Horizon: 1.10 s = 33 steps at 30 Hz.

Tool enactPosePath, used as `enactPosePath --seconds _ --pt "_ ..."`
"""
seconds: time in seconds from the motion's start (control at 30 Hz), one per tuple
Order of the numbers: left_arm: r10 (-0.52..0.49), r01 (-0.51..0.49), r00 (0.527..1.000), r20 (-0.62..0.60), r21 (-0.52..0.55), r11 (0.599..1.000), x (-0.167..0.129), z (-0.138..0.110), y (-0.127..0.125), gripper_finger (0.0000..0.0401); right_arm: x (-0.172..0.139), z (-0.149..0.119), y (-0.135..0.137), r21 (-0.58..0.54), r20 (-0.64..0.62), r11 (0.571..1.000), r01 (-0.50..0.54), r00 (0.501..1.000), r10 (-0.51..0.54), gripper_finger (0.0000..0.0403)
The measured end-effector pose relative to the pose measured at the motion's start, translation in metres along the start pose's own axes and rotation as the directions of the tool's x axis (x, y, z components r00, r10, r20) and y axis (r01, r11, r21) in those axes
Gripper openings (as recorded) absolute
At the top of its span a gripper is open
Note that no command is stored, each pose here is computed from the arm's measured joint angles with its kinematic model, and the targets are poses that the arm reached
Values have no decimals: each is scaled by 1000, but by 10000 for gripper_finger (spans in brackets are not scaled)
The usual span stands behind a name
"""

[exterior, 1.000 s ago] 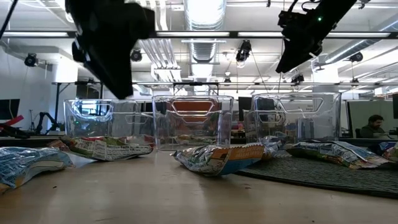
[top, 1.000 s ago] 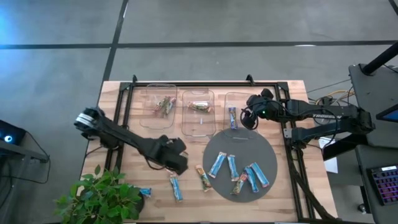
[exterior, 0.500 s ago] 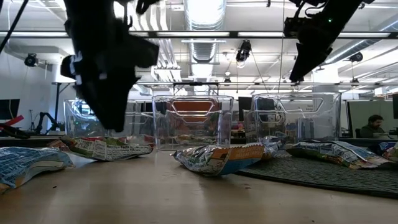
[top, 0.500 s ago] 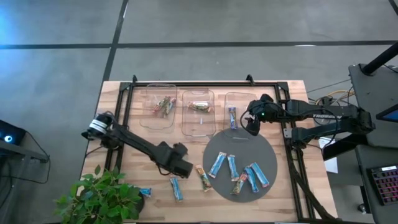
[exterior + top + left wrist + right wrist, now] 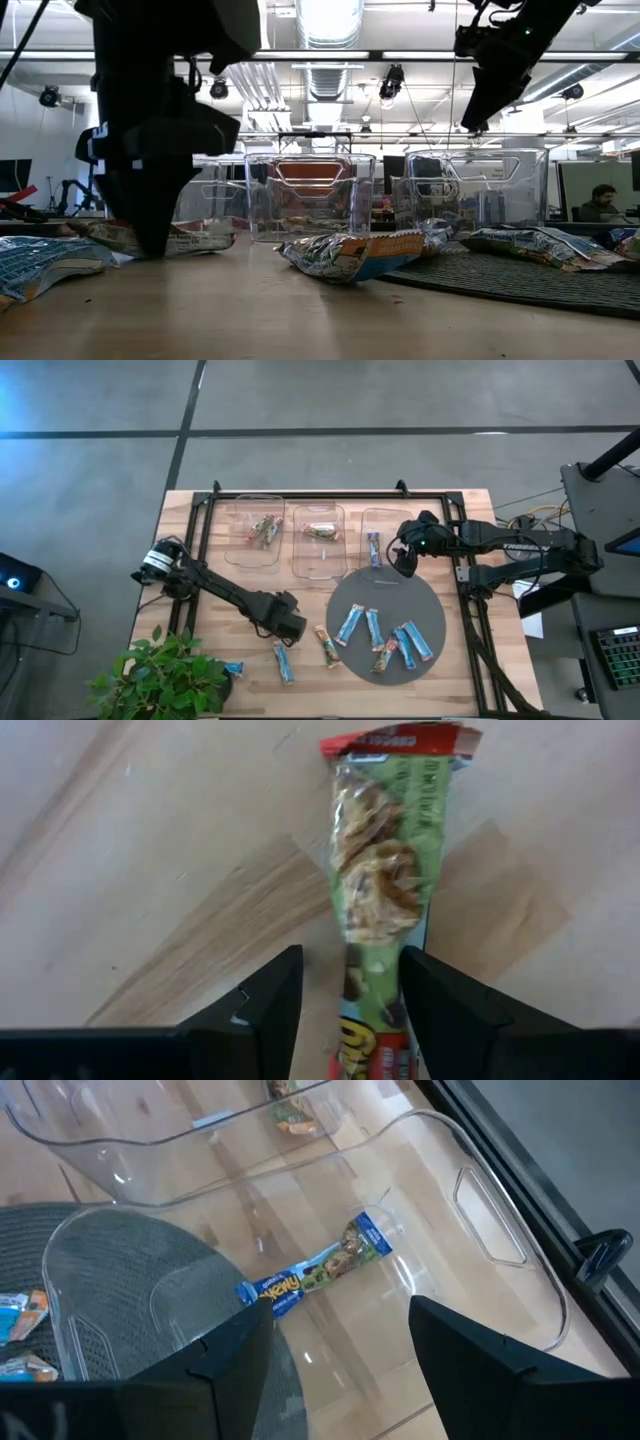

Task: Pick and place Granola Bars by type
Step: Put the red snack bar into the left transparent bin

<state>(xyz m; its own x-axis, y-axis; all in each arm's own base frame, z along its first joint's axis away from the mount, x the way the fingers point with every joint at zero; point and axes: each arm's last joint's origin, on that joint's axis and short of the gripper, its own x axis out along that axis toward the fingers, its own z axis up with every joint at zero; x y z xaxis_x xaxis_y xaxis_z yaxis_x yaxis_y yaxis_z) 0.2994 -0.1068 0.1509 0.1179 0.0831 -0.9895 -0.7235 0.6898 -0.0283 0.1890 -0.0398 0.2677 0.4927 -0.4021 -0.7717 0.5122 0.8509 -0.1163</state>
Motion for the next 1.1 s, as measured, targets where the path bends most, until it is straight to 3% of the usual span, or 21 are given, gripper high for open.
enactPosePath --seconds 0.17,0.3,0.43,0.57,0.7,0.83,0.97,1.03,1.1 --pt "-4 4 1000 -8 37 999 0 0 0 127 0 -1 0 -4 -15 1000 -10 1000 10 226" --pt "-19 20 1000 -9 57 998 -7 2 -3 70 -5 -11 -1 8 -152 997 -77 985 77 226" --pt "-65 62 996 64 45 997 -29 7 -5 17 -18 -28 -5 46 -290 998 -33 956 45 226" --pt "-80 80 988 133 3 997 -59 13 8 15 -35 -40 -8 144 -301 990 -11 952 54 226" --pt "-128 155 965 229 -106 982 -112 18 35 16 -49 -57 -14 274 -355 961 23 931 79 226" --pt "-107 239 887 448 -250 938 -162 26 75 16 -48 -80 -13 358 -436 934 2 884 166 226" --pt "85 185 827 556 -413 892 -180 41 123 16 -46 -80 -2 393 -376 916 -75 896 235 222" --pt "188 114 823 536 -479 870 -179 53 144 16 -43 -83 2 369 -400 928 -55 892 212 220" --pt "226 61 837 498 -495 867 -175 68 159 19 -40 -83 6 356 -406 933 -52 891 204 220"
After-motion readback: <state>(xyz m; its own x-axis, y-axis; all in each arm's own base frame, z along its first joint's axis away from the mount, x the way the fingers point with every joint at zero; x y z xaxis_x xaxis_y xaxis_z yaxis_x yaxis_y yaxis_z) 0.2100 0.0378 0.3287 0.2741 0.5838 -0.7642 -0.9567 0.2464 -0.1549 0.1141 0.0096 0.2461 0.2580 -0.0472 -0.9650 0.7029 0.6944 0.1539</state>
